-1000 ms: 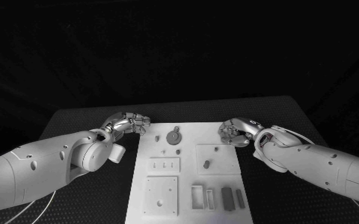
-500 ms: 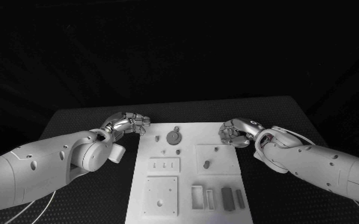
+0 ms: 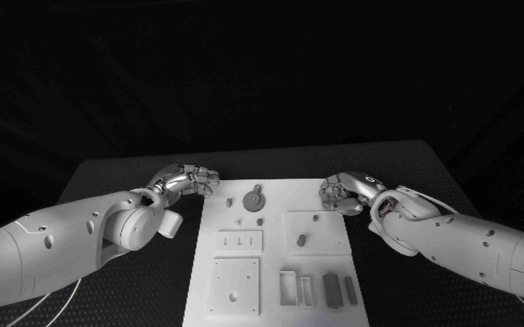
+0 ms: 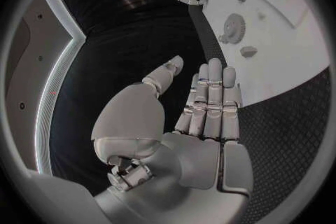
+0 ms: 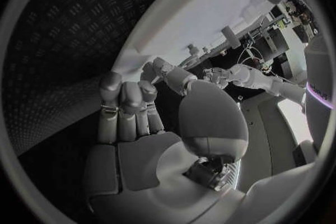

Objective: Assemble the parts on the task board

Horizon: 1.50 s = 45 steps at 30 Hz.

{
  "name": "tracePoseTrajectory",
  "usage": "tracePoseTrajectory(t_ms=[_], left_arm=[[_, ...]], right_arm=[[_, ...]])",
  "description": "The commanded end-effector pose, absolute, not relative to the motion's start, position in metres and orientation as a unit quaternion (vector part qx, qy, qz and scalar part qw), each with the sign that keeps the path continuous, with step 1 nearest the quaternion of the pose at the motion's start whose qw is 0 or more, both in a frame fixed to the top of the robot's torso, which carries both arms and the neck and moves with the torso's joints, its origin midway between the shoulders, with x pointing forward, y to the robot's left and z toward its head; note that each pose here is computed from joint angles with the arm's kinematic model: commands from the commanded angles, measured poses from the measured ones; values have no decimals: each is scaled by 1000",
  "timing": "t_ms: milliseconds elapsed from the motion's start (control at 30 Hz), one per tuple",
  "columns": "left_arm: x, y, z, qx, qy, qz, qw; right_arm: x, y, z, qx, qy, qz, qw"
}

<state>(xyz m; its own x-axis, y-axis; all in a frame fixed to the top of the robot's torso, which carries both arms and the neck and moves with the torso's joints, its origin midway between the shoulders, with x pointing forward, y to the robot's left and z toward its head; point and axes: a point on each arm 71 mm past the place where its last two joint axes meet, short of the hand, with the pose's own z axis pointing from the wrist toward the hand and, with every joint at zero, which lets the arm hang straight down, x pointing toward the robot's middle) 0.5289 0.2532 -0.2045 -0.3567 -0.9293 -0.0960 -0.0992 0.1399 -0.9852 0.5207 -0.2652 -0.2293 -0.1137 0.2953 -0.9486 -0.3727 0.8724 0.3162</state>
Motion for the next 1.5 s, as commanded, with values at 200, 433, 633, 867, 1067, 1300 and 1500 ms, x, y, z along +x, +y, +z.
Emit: tracePoseTrajectory(t_ms=[200,433,633,867,1067,1300,1500], left_arm=[[527,246,-204,-384,653,-529,382],[525,234,-200,-341,698,-514,363],[527,215,-192,-296,738,-500,344],[527,194,-180,-242,769,-488,336],[526,180,-181,-229,789,-467,327],[523,165,-182,-232,790,-468,321],[522,160,-182,-236,789,-467,320]], right_arm=[[524,-254,-213,-37,691,227,685],[532,-236,-184,-64,685,224,690],[528,-199,-177,-100,701,226,670],[521,-169,-169,-110,693,235,673],[513,-142,-165,-135,688,254,667],[509,-121,-164,-142,687,270,660],[506,-112,-163,-147,682,275,662]])
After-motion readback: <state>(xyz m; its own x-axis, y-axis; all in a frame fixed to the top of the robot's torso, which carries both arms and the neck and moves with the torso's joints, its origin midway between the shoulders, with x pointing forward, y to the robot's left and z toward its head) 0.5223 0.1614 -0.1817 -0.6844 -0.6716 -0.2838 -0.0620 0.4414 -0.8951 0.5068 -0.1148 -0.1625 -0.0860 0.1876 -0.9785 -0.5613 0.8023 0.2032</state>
